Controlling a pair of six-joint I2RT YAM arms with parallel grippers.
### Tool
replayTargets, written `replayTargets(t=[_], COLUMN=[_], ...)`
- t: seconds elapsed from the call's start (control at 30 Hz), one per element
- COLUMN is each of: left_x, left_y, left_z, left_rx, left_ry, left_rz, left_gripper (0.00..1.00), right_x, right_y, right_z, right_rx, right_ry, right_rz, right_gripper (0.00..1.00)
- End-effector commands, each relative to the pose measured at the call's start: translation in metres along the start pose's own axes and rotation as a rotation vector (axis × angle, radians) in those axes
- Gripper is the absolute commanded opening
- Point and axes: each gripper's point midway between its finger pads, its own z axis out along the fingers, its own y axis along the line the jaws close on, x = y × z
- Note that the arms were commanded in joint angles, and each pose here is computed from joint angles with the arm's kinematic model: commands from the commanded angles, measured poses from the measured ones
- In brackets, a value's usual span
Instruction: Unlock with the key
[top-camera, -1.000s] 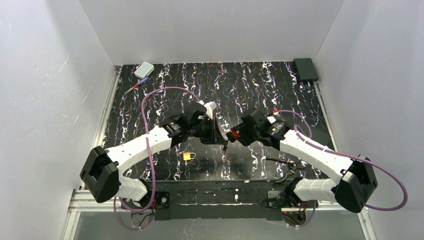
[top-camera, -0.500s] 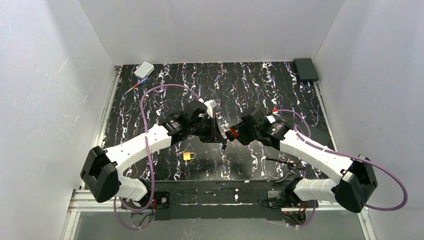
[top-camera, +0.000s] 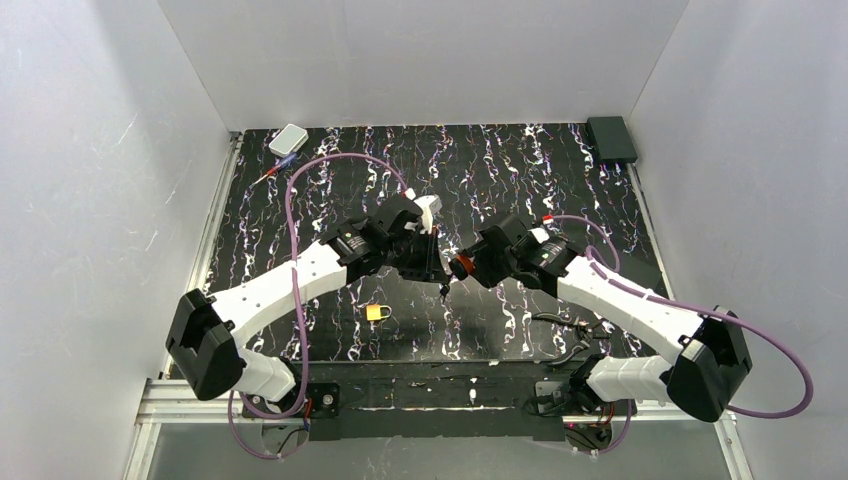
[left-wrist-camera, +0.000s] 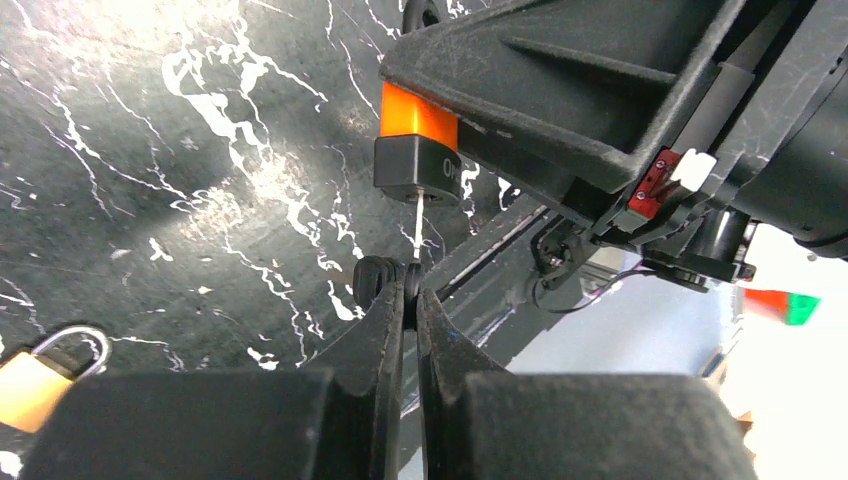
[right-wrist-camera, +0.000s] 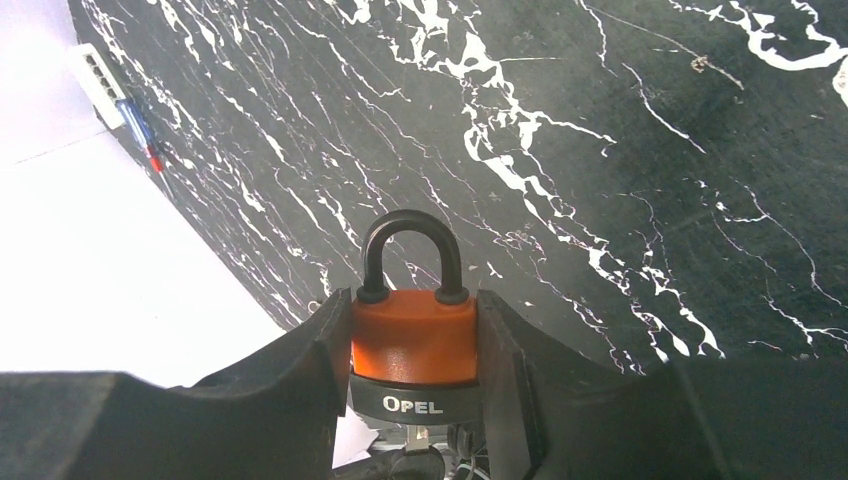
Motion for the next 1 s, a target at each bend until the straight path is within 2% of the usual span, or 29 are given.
replayTargets(t=[0.0,0.23,0.37,0.67,0.97], left_x=[-0.025,-0.025,-0.023,-0.014,-0.019], left_y=[0.007,0.004,-0.003,-0.012,-0.016], left_z=[-0.011,-0.008,-0.003,0.010,0.008], left_rx=[-0.105,-0.127,-0.087,-0.010,0.054], left_ry=[-0.077,-0.061,-0.062,-0.066,-0.129], left_rz=[0.145,0.143,0.061,-0.220,-0.274], left_gripper=[0.00,0.00,0.00,0.00,0.00], right_x=[0.013,0.015,0.017,0.012,0.015], right_y=[0.023,0.023,0.022,0.020,0.017], right_z=[-0.017,-0.013,-0.013,-0.018,-0.025], right_rx=[-0.052,-0.033,-0.031,-0.043,-0.066], right_ry=[0.050,0.043,0.045,0.034,0.067], right_rz=[-0.041,-0.061,-0.051,-0.004,0.048], right_gripper=[0.01,0.01,0.01,0.01,0.01])
